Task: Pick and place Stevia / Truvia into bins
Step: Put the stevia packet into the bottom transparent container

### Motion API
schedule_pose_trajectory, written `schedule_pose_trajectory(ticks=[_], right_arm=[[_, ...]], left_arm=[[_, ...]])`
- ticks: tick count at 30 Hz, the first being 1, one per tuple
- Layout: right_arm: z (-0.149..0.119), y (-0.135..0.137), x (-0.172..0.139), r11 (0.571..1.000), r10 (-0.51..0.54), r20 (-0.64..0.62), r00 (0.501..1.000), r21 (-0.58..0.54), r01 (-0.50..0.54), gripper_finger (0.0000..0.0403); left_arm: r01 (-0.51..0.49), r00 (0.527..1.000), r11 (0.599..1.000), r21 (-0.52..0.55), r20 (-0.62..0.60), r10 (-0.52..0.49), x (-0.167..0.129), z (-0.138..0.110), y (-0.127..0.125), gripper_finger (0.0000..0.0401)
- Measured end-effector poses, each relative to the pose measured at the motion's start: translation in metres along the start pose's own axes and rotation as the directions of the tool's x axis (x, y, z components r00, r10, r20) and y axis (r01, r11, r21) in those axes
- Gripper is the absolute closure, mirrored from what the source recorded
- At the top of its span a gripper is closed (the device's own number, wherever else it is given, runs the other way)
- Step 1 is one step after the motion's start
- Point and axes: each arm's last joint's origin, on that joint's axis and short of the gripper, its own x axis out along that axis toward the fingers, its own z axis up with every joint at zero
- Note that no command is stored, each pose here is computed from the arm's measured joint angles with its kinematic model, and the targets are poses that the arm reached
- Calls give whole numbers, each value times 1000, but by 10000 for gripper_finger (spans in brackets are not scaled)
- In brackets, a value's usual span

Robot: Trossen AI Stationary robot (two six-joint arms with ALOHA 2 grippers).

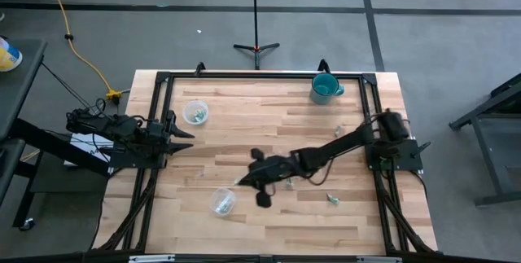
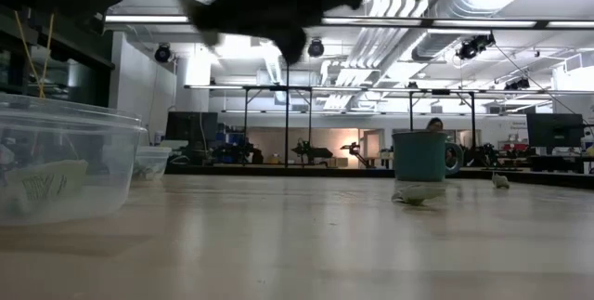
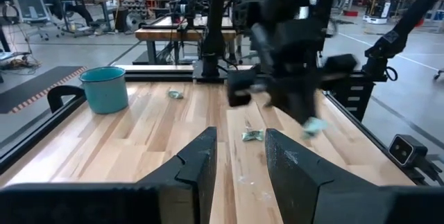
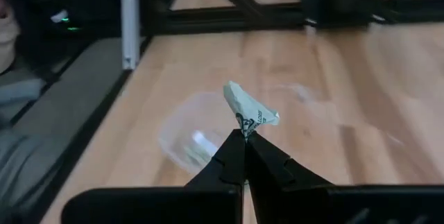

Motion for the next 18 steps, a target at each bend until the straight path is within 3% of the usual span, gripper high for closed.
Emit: schedule_pose_trajectory(ticks=[7,18], right_arm=[[16,8,46,993,89,-98,991,-66,-96,402],[11,10,80,983,152,-123,981,-83,-163,390]], left_arm=[[-1,1000,1000,0,-1,1,0,0,0,245],[-3,1000,1000,-1,-11,3,0,-1,0,245]])
